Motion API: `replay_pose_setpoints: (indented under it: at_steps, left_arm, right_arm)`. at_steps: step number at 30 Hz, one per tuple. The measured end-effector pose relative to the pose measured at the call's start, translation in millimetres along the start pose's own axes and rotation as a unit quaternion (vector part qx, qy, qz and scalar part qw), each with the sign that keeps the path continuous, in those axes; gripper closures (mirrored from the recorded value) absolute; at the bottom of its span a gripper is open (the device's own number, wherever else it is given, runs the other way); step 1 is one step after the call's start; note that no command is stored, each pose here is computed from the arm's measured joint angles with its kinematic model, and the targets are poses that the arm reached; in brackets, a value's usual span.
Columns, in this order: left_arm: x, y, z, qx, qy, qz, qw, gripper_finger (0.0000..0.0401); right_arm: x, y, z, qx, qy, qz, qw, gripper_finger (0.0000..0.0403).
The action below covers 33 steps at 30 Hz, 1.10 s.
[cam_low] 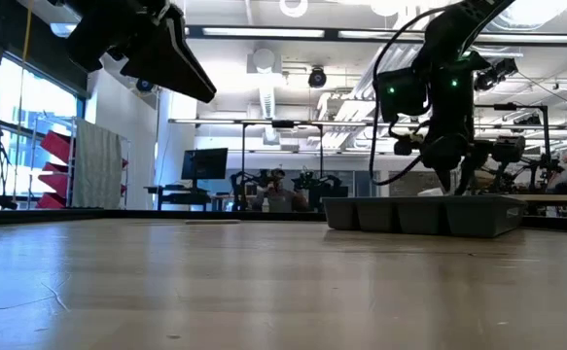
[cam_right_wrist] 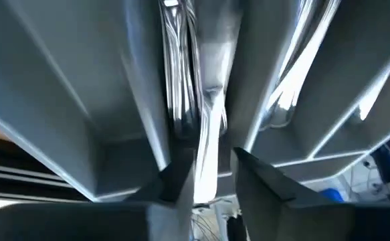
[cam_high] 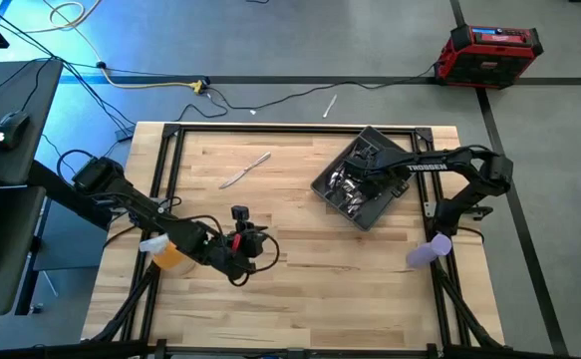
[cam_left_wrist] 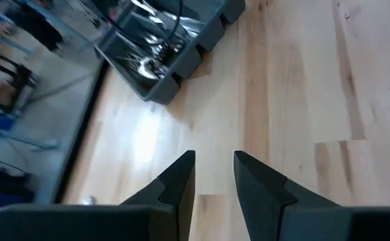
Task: Sort silverware
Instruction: Put the knife in the silverware tray, then put the knife in the organized silverware tray
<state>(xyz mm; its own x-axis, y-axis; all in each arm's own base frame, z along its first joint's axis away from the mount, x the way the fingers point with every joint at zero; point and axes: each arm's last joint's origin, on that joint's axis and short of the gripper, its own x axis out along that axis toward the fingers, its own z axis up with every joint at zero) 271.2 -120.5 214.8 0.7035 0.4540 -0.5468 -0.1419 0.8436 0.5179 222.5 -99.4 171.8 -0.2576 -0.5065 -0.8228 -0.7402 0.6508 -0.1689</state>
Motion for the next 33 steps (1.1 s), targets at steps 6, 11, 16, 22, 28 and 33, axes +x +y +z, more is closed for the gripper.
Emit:
replay_pose_setpoints:
  at_steps: [6,11,16,22,28,33]
  left_arm:
    - [9,12,-14,-0.043,0.071,0.008,0.997,0.0319]
    - [14,19,-21,-0.068,0.110,0.005,0.992,0.0319]
    - [15,19,-20,-0.074,0.110,-0.005,0.991,0.0319]
    - [15,19,-20,-0.077,0.111,-0.005,0.991,0.0319]
    - [26,41,-31,-0.111,0.168,0.037,0.979,0.0318]
    - [53,85,-43,-0.166,0.233,0.069,0.956,0.0312]
  right_arm:
    - [-5,0,4,0.018,0.007,-0.016,1.000,0.0256]
    - [-3,-3,5,0.048,-0.051,0.004,0.998,0.0253]
    - [5,-12,-3,0.085,-0.074,0.001,0.994,0.0275]
    - [9,-13,-9,0.128,-0.070,0.012,0.989,0.0320]
    - [-13,-17,3,0.181,-0.114,-0.002,0.977,0.0348]
    - [-62,-28,23,0.210,-0.191,-0.051,0.958,0.0352]
